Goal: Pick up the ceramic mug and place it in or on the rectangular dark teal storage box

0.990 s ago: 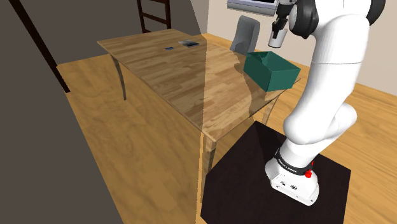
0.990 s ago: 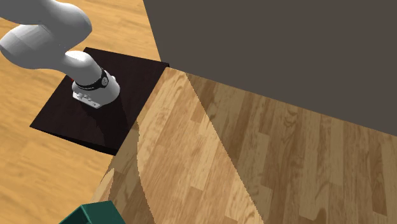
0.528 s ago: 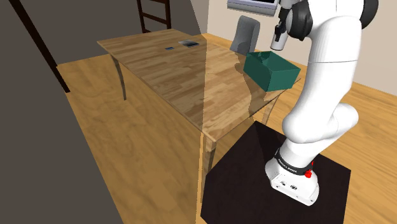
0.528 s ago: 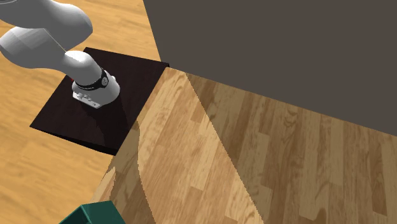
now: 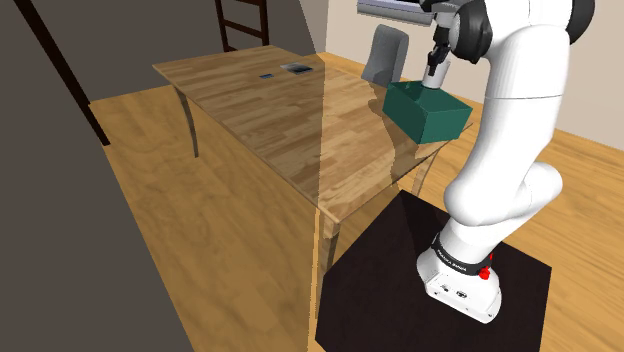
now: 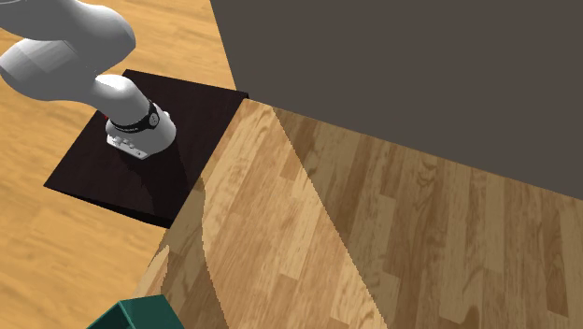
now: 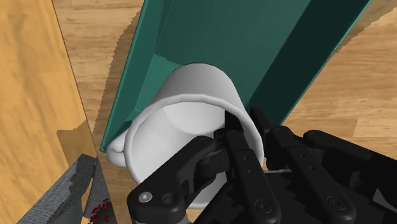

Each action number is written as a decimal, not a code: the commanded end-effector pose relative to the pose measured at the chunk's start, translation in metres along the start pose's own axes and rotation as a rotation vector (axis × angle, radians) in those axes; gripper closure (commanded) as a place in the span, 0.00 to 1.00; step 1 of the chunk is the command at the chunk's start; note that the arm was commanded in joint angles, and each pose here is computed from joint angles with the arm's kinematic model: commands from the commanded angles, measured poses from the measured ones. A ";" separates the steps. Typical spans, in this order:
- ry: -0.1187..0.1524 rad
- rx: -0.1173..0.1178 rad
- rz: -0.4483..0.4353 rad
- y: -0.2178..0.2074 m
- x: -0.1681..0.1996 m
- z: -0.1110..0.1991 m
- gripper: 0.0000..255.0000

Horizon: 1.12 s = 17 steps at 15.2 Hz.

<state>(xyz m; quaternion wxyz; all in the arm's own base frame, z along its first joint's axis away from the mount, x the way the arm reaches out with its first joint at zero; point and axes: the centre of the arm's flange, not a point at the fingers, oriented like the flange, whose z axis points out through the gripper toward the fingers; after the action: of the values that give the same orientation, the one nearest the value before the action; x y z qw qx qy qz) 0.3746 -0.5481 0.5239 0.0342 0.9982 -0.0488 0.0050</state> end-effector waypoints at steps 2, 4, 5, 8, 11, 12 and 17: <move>0.001 -0.001 0.000 -0.002 -0.002 0.015 1.00; 0.001 -0.001 0.000 -0.003 -0.002 0.029 1.00; 0.001 -0.001 0.000 -0.003 -0.002 0.029 1.00; 0.001 -0.001 0.000 -0.003 -0.002 0.029 1.00; 0.001 -0.001 0.000 -0.003 -0.002 0.029 1.00; 0.001 -0.001 0.000 -0.003 -0.002 0.029 1.00; 0.001 -0.001 0.000 -0.003 -0.002 0.029 0.00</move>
<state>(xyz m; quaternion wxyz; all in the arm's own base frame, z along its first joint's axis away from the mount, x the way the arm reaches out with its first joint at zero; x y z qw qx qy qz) 0.3728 -0.5471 0.4950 0.0345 0.9982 -0.0488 0.0053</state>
